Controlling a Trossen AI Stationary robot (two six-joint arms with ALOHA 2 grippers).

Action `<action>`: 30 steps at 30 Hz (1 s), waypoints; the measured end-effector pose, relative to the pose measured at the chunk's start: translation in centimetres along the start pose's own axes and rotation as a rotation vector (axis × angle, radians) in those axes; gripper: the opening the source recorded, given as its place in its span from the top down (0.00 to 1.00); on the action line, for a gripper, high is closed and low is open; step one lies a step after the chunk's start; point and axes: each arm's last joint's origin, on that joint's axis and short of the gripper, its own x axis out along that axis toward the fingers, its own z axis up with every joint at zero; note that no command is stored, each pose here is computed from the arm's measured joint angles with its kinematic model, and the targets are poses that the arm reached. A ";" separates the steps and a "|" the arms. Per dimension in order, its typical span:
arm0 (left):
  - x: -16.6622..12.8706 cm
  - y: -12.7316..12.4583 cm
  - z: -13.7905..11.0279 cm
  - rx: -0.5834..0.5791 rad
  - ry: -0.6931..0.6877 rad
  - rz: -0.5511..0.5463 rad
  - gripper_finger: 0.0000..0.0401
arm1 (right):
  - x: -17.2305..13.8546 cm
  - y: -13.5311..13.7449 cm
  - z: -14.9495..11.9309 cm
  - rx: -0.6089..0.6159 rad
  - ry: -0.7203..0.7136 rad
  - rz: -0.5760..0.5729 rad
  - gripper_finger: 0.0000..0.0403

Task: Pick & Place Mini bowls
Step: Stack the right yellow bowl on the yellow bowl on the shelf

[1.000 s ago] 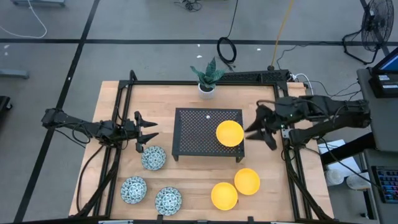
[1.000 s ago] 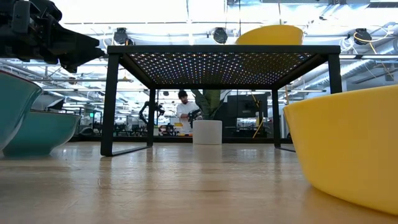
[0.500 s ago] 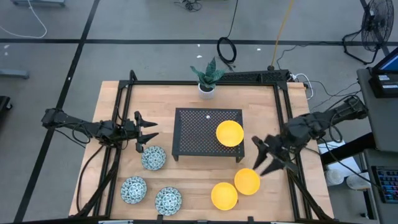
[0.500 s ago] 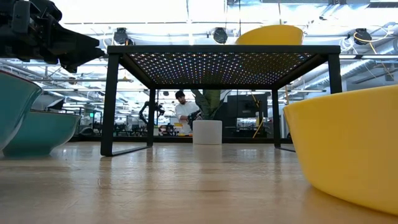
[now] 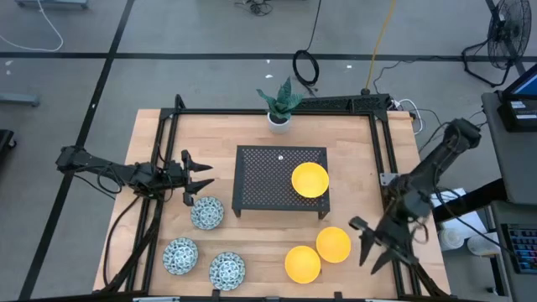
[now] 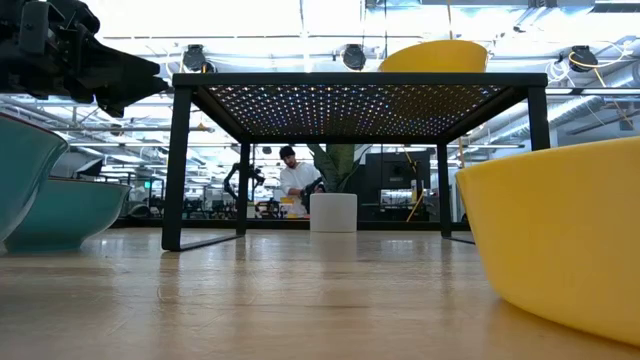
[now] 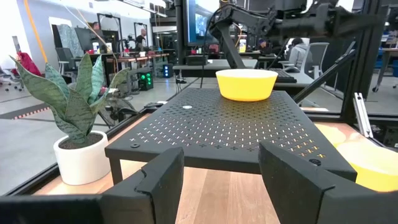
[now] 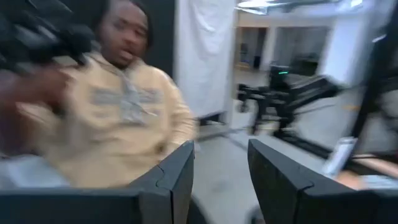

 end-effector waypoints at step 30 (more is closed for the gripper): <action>0.0 0.0 0.0 0.000 0.000 0.000 0.47 | 5.1 0.5 -2.8 0.535 0.983 -0.750 0.51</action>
